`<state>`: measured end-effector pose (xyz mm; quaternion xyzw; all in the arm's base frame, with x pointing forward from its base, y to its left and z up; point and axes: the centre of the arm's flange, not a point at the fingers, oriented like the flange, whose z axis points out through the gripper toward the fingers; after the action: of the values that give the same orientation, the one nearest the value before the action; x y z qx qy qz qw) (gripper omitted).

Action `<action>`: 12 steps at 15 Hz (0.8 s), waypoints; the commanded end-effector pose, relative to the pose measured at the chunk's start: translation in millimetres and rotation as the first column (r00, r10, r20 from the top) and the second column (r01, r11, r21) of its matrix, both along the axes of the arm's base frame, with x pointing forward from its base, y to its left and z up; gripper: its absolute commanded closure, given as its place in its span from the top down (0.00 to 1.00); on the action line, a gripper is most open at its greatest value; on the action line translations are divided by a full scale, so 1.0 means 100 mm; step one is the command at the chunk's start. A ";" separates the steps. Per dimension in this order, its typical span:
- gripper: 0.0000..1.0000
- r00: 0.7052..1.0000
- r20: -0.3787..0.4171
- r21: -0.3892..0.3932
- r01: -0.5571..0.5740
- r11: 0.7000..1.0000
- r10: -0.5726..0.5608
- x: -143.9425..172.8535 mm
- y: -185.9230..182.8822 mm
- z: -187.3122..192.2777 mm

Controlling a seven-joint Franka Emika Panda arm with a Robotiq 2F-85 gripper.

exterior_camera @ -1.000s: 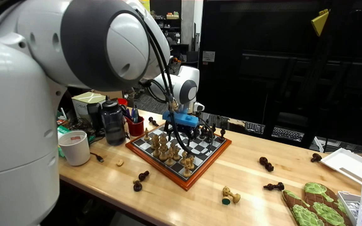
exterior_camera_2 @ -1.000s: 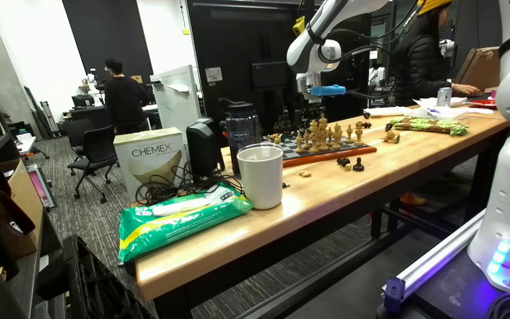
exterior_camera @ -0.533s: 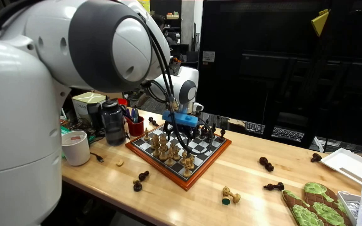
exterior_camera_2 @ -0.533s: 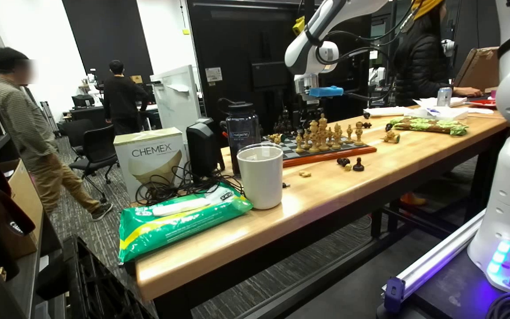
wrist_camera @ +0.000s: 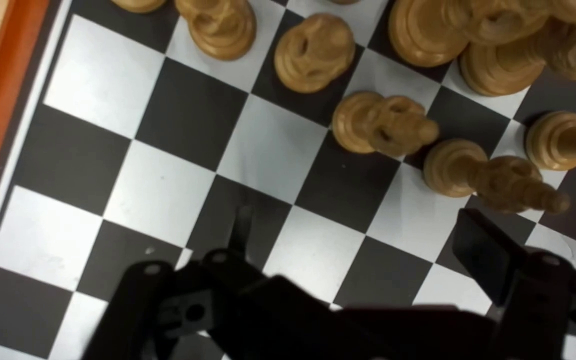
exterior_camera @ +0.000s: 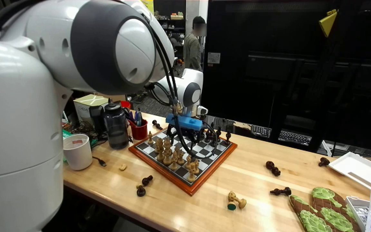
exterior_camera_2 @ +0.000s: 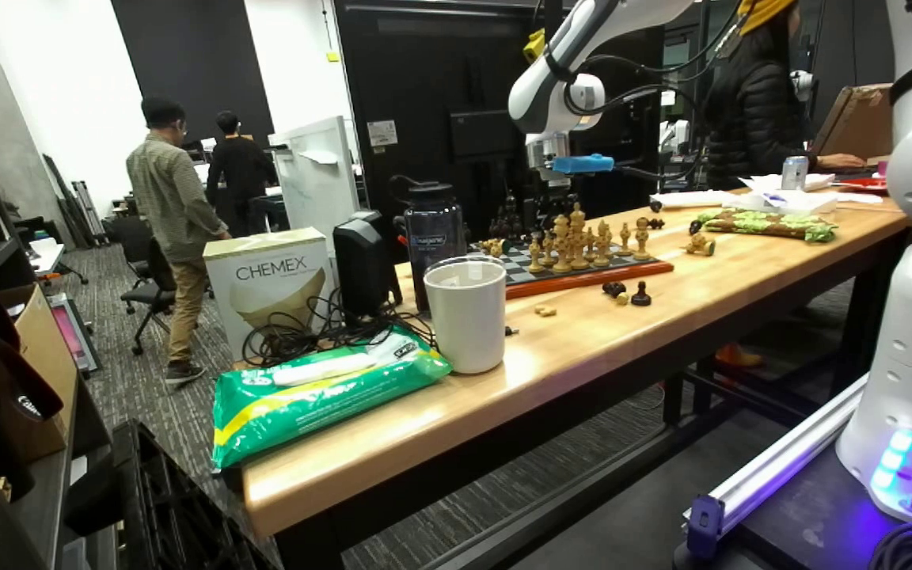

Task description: Push one beige chess piece on the chess board backwards

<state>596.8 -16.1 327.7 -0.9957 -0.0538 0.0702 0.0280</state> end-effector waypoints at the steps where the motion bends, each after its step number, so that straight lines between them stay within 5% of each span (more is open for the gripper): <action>1: 1.00 1.000 -0.007 0.020 -0.006 1.000 0.006 -0.05 0.03 0.11; 12: 1.00 1.000 -0.025 0.022 -0.007 1.000 0.007 -0.15 0.06 0.08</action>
<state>593.7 -12.7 327.5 -0.9948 -0.0567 0.0799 0.0296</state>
